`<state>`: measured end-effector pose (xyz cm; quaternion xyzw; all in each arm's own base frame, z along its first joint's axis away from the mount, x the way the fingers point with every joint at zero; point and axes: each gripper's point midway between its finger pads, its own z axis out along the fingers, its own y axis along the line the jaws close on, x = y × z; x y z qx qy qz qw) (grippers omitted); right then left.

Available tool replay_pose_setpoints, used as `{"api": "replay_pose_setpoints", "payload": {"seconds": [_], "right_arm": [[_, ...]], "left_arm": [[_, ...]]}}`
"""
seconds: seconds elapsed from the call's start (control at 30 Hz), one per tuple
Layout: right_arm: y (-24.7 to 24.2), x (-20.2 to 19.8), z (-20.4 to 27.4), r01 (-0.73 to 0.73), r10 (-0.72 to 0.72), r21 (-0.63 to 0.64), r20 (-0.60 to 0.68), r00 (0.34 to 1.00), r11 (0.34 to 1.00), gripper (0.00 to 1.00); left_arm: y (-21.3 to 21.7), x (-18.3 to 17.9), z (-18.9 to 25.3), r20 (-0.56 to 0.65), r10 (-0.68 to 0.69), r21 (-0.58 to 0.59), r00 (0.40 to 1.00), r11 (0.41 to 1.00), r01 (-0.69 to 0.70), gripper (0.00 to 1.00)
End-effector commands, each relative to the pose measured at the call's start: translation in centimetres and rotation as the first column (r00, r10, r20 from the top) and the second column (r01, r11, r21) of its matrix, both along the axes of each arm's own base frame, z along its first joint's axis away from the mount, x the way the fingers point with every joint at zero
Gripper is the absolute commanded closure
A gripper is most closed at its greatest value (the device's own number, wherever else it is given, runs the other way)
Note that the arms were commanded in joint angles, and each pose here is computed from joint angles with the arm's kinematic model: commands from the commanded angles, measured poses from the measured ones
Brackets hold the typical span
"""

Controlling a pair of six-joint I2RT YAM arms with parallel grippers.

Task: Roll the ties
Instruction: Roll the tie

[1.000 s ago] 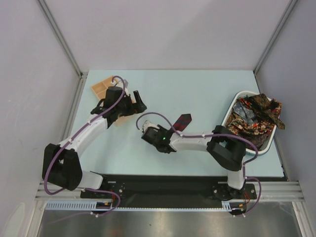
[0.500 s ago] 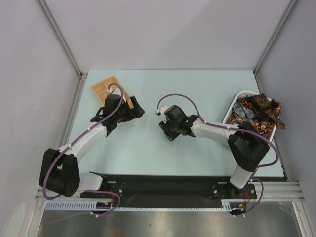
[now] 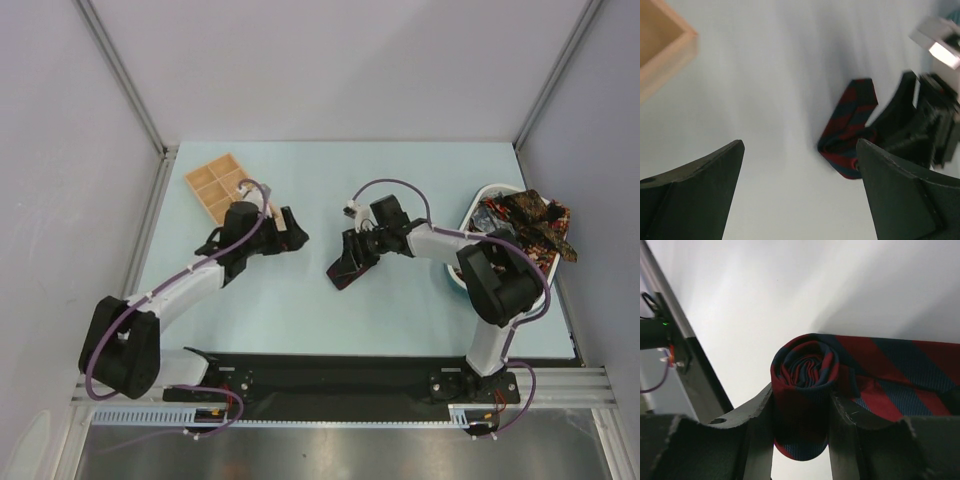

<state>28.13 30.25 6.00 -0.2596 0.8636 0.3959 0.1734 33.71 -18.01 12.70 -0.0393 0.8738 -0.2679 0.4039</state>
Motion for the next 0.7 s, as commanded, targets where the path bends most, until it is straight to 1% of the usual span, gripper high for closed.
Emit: {"api": "replay_pose_setpoints", "payload": {"seconds": [0.0,0.03,0.07,0.1,0.17,0.3,0.43,0.53,0.57,0.6,0.67], "right_arm": [[0.7,-1.7,-0.5,-0.037,0.056,0.126,-0.154,0.987,0.991,0.73],[0.9,-1.7,-0.2,-0.050,0.076,0.161,-0.165,0.983,0.986,0.73],[0.9,-1.7,-0.3,-0.050,0.080,0.174,-0.175,0.981,0.983,0.73],[0.9,-1.5,-0.7,-0.041,0.081,0.194,-0.203,0.976,0.980,0.73],[0.9,-1.2,-1.2,-0.024,0.074,0.208,-0.237,0.969,0.978,0.73],[-0.1,-0.2,-3.2,0.025,0.040,0.204,-0.304,0.952,0.979,0.75],[-0.9,0.1,-4.2,0.045,0.018,0.189,-0.321,0.947,0.981,0.76],[-1.1,0.2,-4.7,0.049,0.010,0.178,-0.318,0.948,0.983,0.77],[-1.3,0.3,-4.9,0.051,0.006,0.174,-0.316,0.949,0.984,0.77],[-1.4,0.2,-5.1,0.052,0.005,0.171,-0.315,0.949,0.984,0.77],[-1.5,0.0,-5.7,0.057,-0.001,0.163,-0.325,0.946,0.985,0.79]], "left_arm": [[-3.6,-0.4,2.6,0.153,-0.168,0.104,0.974,0.983,0.154,0.00],[-3.4,-0.2,2.7,0.171,-0.147,0.138,0.974,0.983,0.124,0.00],[-4.1,-0.8,2.3,0.172,-0.167,0.157,0.971,0.978,0.140,0.00],[-4.3,-0.7,2.9,0.216,-0.187,0.174,0.958,0.973,0.151,0.00],[-4.9,-1.2,2.8,0.245,-0.218,0.197,0.945,0.965,0.171,0.00],[-5.8,-1.1,3.3,0.304,-0.267,0.227,0.915,0.953,0.202,0.00],[-7.2,-1.7,3.5,0.342,-0.338,0.230,0.877,0.935,0.271,0.00],[-8.6,-2.3,2.6,0.340,-0.410,0.277,0.846,0.904,0.327,0.00],[-9.3,-3.0,2.0,0.337,-0.442,0.300,0.831,0.887,0.350,0.00],[-9.7,-3.2,1.8,0.352,-0.479,0.334,0.804,0.867,0.370,0.00],[-11.0,-3.6,1.2,0.331,-0.516,0.346,0.790,0.845,0.408,0.00]]}}
